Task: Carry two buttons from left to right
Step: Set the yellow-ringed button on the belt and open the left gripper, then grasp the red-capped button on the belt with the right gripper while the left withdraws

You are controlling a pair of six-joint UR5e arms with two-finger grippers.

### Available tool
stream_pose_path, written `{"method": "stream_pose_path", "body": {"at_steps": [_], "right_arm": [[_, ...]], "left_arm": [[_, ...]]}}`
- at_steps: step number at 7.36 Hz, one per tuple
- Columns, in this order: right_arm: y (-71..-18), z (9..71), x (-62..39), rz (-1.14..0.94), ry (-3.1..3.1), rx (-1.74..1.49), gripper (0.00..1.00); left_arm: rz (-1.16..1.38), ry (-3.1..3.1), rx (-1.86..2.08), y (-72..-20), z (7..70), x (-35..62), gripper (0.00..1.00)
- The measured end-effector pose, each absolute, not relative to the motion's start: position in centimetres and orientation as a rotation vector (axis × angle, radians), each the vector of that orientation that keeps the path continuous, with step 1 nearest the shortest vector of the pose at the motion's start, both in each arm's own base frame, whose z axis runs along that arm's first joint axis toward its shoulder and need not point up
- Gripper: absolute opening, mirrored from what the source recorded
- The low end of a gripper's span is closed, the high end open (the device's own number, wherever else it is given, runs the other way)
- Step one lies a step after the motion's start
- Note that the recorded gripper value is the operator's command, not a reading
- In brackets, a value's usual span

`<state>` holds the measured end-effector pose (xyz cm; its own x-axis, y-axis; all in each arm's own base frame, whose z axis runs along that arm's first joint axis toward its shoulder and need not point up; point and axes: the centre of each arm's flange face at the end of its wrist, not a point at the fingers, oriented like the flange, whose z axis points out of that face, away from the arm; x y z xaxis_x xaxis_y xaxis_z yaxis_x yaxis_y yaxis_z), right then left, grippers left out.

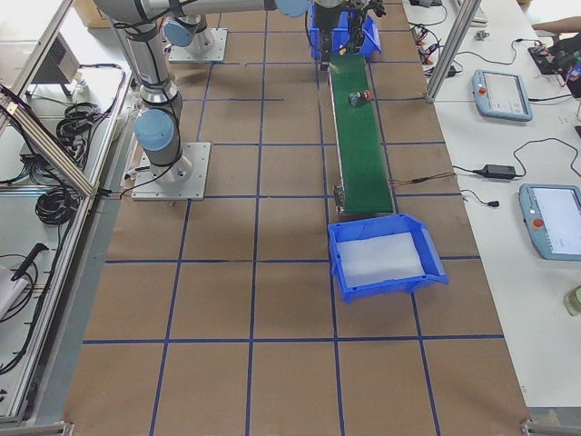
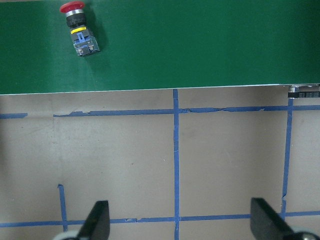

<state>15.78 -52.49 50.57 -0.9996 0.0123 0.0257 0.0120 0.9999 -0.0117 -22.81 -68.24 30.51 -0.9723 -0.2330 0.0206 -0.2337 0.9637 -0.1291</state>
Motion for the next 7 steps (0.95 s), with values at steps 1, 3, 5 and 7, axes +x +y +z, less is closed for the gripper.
{"method": "stream_pose_path", "body": {"at_steps": [1, 3, 5, 7], "right_arm": [[-52.5, 50.6, 15.8, 0.018, -3.117, -0.019, 1.00], [-52.6, 50.6, 15.9, 0.017, -3.123, -0.024, 1.00], [-53.7, 49.7, 16.0, 0.007, -3.130, -0.012, 1.00], [-56.6, 46.7, 16.0, -0.020, -3.137, 0.009, 1.00]], "left_arm": [[0.221, -3.103, 0.381, -68.6, 31.0, -22.2, 1.00], [0.238, -3.109, 0.371, -68.7, 32.3, -20.2, 1.00], [0.221, -3.222, 0.168, -67.2, 35.2, -17.8, 1.00], [0.118, -3.279, 0.036, -63.7, 40.1, -14.7, 1.00]]}}
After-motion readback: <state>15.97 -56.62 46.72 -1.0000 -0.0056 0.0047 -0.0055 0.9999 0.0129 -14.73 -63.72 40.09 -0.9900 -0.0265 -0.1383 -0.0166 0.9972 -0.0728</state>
